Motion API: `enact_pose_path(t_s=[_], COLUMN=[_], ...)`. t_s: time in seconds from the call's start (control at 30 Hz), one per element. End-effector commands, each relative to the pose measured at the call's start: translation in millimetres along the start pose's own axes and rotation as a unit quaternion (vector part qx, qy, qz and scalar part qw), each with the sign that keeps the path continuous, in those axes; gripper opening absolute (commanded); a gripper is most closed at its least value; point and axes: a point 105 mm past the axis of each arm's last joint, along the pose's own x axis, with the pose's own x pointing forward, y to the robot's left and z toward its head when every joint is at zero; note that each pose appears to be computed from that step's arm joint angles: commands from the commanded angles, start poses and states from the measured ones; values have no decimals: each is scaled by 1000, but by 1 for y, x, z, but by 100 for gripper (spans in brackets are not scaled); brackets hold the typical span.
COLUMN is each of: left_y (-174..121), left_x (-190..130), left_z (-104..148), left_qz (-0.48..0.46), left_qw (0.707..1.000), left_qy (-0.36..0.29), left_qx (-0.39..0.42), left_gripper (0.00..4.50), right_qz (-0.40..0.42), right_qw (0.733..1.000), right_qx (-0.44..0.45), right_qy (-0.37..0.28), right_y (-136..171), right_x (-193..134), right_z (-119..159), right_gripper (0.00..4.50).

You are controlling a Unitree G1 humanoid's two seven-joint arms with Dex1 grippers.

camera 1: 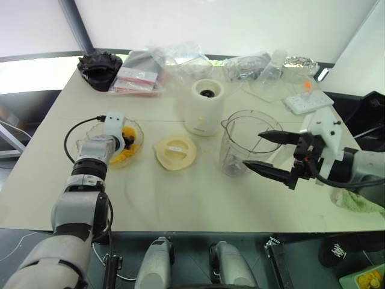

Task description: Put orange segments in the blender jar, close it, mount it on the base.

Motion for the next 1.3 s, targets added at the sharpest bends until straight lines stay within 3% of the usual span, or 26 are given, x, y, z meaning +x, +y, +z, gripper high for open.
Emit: enact_pose_path(t_s=[0.03,0.33,0.53,0.83,0.97,1.07,1.3], left_y=[-1,2,15,24,6,-9,-69], left_x=[-1,-6,-29,-63,-88,-109,-138], left_z=[8,13,47,29,63,110,201], left_qz=[-2,1,32,50,-11,-64,-215], left_qw=[1000,999,986,964,945,927,878], left_qy=[-12,-34,-161,-249,-314,-363,-424], left_qx=[5,9,-9,-83,-89,-66,54], left_gripper=[88,88,88,88,88,88,88], right_qz=[-6,-7,-6,1,4,-6,-37], right_qw=[1000,999,1000,1000,1000,999,999], right_qx=[-24,-26,-25,-25,-28,-33,-36], right_qy=[-17,-17,-17,-15,-11,-14,-12], right_y=[1,0,0,-1,-3,-6,-8], right_x=[-3,-2,-2,1,0,-2,-9], right_z=[10,10,9,7,7,10,7], right_gripper=[450,450,450,450,450,450,450])
